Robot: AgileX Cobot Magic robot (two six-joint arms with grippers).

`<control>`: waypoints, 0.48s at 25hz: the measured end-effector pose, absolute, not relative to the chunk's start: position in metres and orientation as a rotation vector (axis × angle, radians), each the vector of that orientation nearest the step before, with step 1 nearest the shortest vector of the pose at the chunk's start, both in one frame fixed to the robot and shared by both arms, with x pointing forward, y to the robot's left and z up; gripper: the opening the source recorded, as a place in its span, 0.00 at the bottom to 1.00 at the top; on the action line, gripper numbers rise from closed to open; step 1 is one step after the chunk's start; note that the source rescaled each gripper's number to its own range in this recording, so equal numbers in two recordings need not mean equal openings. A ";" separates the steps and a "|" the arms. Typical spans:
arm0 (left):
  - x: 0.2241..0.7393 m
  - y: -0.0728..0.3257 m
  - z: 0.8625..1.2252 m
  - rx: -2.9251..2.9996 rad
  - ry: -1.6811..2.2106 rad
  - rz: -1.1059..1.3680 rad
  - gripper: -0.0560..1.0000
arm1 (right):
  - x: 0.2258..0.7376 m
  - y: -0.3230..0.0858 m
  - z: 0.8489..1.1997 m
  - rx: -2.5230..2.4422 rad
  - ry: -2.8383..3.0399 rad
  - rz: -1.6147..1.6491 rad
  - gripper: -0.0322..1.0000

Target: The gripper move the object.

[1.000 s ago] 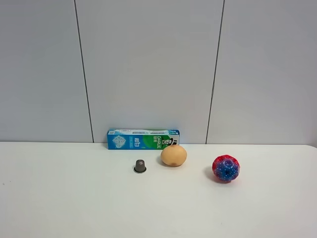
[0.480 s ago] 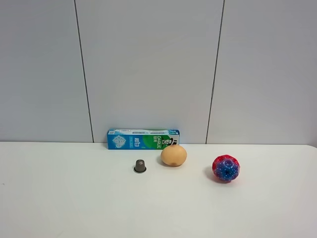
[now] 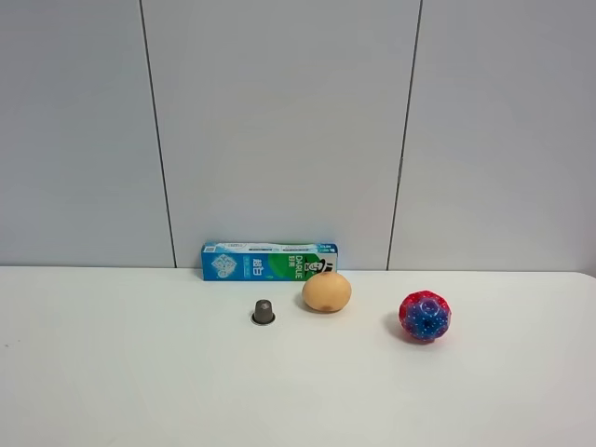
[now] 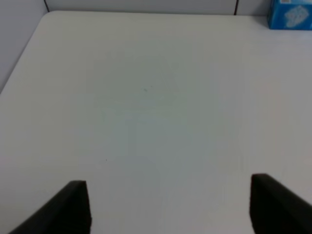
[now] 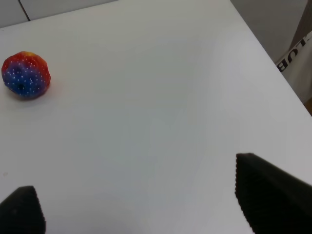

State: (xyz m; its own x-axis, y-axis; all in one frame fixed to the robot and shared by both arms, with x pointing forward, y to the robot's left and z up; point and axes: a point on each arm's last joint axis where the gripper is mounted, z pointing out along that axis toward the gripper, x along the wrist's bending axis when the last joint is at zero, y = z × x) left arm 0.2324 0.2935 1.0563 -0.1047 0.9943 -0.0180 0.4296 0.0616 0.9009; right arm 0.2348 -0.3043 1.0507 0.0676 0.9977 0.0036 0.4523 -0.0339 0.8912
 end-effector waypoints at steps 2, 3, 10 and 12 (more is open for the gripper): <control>0.232 0.294 1.056 1.450 1.629 1.005 0.60 | 0.235 -0.304 1.051 1.591 1.484 0.914 1.00; 0.232 0.294 1.056 1.450 1.629 1.006 0.60 | 0.235 -0.304 1.051 1.591 1.484 0.914 1.00; 0.233 0.294 1.055 1.451 1.631 1.004 0.60 | 0.235 -0.304 1.051 1.591 1.484 0.914 1.00; 0.233 0.294 1.055 1.451 1.631 1.004 0.60 | 0.235 -0.304 1.051 1.591 1.484 0.914 1.00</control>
State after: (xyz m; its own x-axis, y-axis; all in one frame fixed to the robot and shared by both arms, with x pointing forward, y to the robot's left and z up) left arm 0.2328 0.2936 1.0555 -0.1049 0.9943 -0.0180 0.4318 0.0619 0.8998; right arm 0.2348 -0.3043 1.0507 0.0676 0.9977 0.0036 0.4523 -0.0339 0.8912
